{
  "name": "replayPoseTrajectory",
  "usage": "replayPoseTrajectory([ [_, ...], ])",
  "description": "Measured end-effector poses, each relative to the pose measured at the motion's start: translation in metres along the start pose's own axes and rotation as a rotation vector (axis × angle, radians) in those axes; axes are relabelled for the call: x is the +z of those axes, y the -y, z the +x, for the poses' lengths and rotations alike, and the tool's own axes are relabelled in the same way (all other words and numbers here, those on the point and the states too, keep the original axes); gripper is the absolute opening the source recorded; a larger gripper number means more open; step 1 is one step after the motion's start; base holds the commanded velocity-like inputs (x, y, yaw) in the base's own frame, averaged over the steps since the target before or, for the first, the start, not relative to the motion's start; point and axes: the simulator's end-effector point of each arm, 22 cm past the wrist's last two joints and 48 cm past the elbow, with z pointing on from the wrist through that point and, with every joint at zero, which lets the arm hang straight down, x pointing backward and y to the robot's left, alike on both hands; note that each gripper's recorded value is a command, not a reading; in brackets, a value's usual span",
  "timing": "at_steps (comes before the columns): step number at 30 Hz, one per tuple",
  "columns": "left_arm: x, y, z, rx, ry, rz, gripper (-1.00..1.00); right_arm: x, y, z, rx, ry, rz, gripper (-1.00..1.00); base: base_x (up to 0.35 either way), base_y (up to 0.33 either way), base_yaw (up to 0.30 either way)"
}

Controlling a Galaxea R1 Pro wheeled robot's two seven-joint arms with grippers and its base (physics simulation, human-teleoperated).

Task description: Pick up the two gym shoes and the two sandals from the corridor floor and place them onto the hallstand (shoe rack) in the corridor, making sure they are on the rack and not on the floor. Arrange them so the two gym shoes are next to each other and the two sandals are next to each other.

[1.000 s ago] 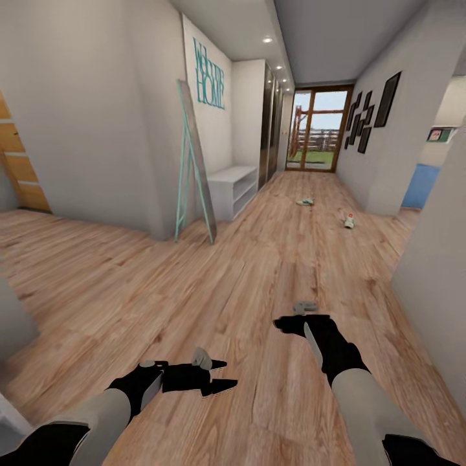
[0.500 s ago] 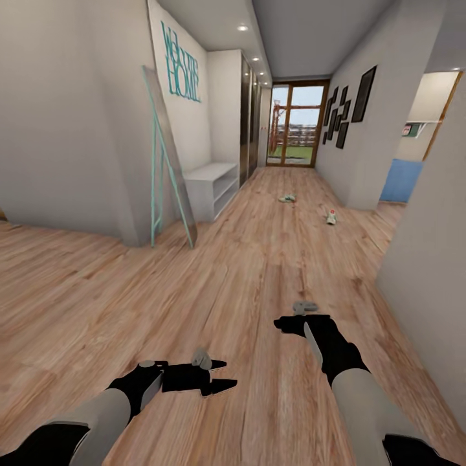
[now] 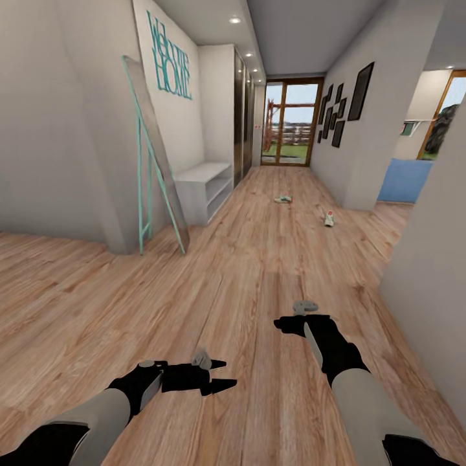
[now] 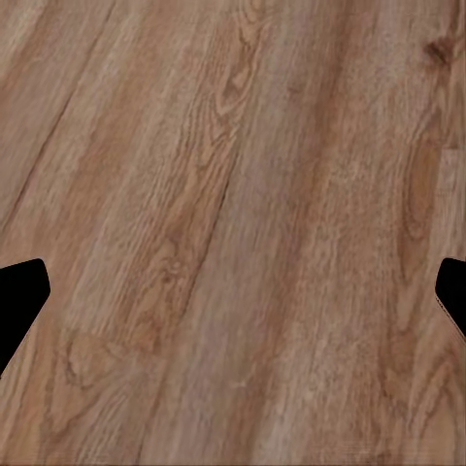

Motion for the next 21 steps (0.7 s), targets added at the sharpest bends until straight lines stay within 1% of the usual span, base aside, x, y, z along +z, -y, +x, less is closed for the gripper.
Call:
replayPoseTrajectory([
  [5,-0.0006,-0.0005,0.0,0.0,0.0,-0.001,1.0,0.0,-0.0002,-0.0002,0.0,0.0,-0.001,1.0,0.349,0.0,-0.003],
  [9,-0.0008,-0.0007,0.0,-0.001,0.0,-0.002,1.0,0.0,-0.0002,-0.0003,0.0,0.0,-0.001,1.0,0.349,0.0,-0.084],
  [21,-0.0012,-0.001,0.0001,-0.001,0.0,-0.002,1.0,0.0,-0.0003,0.0,0.001,-0.001,-0.002,1.0,0.348,0.0,-0.225],
])
